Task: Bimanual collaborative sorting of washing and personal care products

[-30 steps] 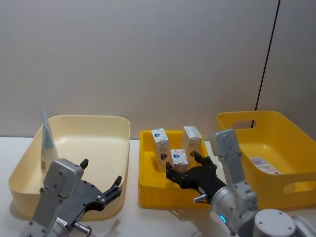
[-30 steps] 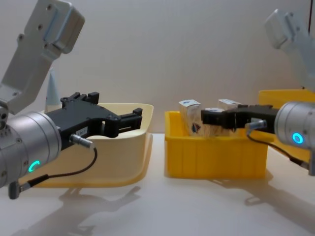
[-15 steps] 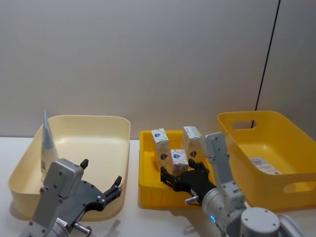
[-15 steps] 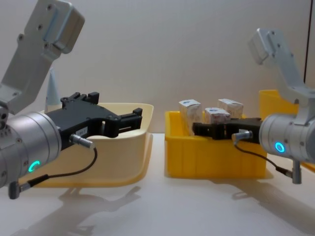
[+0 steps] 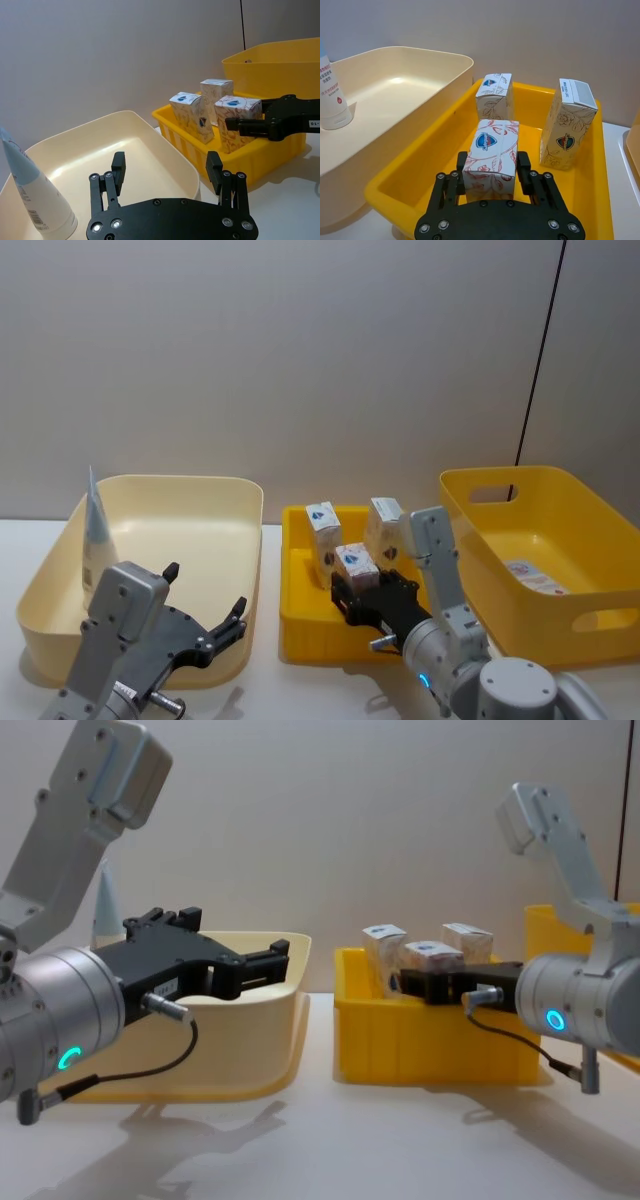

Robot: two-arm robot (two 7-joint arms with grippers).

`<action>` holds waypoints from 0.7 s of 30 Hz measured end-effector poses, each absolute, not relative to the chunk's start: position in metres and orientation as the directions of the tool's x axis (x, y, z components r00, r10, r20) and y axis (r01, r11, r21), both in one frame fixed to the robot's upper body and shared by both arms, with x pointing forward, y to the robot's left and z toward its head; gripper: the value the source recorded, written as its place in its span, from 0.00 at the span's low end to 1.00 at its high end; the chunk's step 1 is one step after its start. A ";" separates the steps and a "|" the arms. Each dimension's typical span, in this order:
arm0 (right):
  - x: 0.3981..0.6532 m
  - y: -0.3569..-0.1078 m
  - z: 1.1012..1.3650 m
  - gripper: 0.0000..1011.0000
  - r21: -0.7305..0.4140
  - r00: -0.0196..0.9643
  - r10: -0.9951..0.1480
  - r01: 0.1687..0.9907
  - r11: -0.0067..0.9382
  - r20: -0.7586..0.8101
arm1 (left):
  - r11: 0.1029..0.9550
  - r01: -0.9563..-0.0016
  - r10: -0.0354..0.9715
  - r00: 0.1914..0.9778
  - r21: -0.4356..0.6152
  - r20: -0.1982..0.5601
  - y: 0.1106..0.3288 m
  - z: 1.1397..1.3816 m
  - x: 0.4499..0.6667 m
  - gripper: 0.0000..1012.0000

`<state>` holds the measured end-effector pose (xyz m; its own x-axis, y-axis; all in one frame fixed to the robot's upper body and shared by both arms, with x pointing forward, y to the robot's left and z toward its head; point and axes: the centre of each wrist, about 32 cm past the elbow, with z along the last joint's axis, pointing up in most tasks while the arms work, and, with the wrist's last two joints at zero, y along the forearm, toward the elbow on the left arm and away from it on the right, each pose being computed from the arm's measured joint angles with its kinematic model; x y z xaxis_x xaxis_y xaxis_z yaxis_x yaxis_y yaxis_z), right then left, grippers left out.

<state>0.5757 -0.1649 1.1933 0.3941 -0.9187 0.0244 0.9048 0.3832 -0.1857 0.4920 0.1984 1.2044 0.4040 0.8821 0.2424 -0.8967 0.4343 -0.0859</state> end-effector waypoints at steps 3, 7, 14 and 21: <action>0.576 -0.164 1.193 0.54 -0.187 0.393 -0.919 0.905 0.382 0.024 | 0.434 -0.897 0.882 0.404 -0.086 0.242 0.198 1.204 0.492 0.99; 0.576 -0.165 1.193 0.42 -0.184 0.392 -0.919 0.906 0.382 0.025 | 0.434 -0.897 0.882 0.404 -0.086 0.242 0.198 1.204 0.492 0.99; 0.575 -0.168 1.194 0.41 -0.161 0.386 -0.922 0.912 0.378 0.025 | 0.434 -0.897 0.882 0.404 -0.086 0.242 0.198 1.204 0.492 0.99; 0.574 -0.176 1.206 0.41 -0.068 0.363 -0.932 0.930 0.361 0.024 | 0.434 -0.897 0.882 0.404 -0.086 0.242 0.198 1.204 0.492 0.99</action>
<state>0.5744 -0.1760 1.2061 0.3628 -0.9316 0.0237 0.9303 0.3605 -0.0682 0.4920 0.1984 1.2044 0.4040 0.8820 0.2425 -0.8966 0.4344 -0.0859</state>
